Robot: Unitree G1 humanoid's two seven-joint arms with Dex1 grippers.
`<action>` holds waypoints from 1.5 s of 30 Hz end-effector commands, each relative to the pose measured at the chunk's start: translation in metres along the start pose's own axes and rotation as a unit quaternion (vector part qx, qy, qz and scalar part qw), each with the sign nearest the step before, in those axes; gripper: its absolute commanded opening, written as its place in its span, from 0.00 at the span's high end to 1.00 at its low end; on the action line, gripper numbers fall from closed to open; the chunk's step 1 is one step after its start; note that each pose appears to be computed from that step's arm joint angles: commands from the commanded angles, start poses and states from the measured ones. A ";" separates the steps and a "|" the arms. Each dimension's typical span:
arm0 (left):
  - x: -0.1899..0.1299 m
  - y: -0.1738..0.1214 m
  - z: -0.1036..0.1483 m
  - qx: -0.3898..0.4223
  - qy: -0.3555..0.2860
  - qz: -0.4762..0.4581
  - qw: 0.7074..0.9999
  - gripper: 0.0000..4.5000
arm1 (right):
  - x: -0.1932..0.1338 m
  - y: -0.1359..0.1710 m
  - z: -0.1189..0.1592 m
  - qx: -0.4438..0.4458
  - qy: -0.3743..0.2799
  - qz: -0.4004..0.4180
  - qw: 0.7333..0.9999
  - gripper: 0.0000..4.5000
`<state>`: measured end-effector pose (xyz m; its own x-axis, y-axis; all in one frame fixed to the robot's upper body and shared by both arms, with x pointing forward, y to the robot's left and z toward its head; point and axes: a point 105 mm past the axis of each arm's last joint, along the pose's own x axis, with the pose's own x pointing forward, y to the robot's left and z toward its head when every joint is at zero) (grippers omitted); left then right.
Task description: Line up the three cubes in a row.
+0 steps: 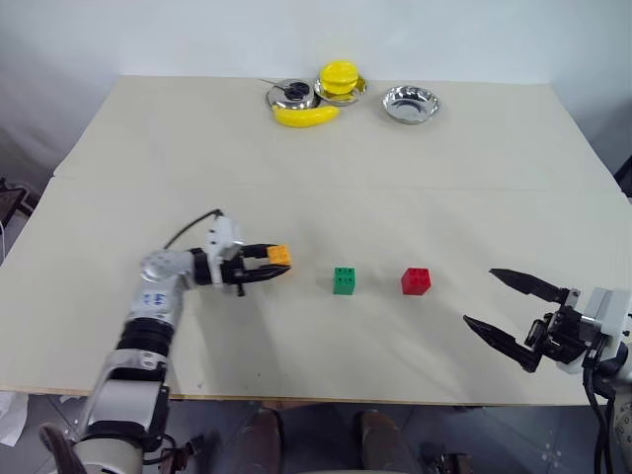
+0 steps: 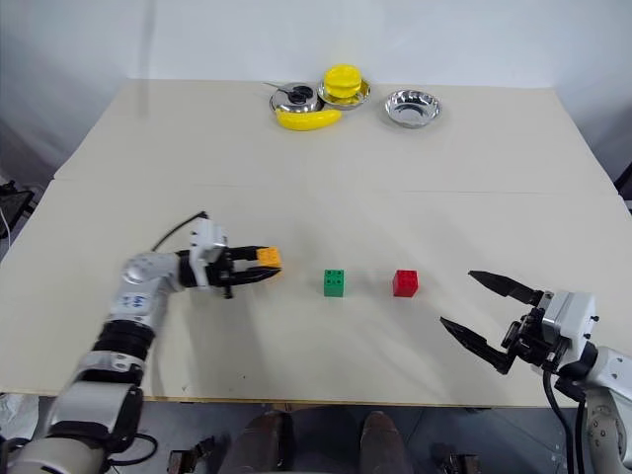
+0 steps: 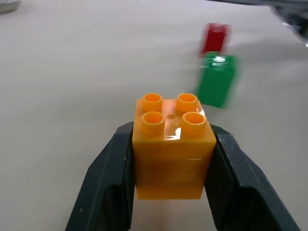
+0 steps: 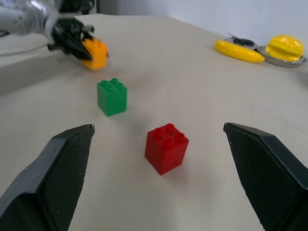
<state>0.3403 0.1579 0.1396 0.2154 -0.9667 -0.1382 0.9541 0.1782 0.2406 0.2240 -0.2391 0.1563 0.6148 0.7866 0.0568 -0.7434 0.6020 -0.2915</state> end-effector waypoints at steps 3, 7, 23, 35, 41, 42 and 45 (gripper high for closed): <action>-0.008 -0.011 0.000 0.039 0.034 -0.076 0.996 0.66 | 0.000 -0.001 0.010 -0.012 -0.004 0.023 1.000 0.00; 0.003 -0.006 -0.004 0.038 0.035 -0.079 0.996 0.66 | 0.004 0.002 0.010 -0.006 -0.005 0.038 0.999 0.00; 0.019 -0.002 -0.018 0.006 0.042 -0.094 0.995 0.66 | 0.007 0.002 0.010 -0.003 -0.004 0.051 0.999 0.00; 0.012 0.004 -0.015 0.018 0.046 -0.072 0.996 0.00 | 0.009 0.001 0.009 -0.003 -0.005 0.054 0.999 0.00; -0.049 -0.002 -0.009 0.037 0.066 -0.027 0.997 0.00 | 0.002 -0.007 0.008 -0.006 0.012 0.068 0.998 0.00; -0.058 -0.004 -0.007 0.035 0.068 -0.017 0.997 0.00 | 0.000 -0.009 0.007 -0.005 0.015 0.069 0.998 0.00; -0.084 -0.017 -0.008 0.032 0.089 0.008 0.995 0.00 | -0.007 -0.013 0.005 -0.005 0.025 0.072 0.997 0.00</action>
<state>0.3201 0.2322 0.1305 0.2991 -0.9042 -0.3050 0.9346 0.2131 0.2848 0.2306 -0.2456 0.1549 0.5166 0.8555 -0.0350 -0.8313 0.4914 -0.2598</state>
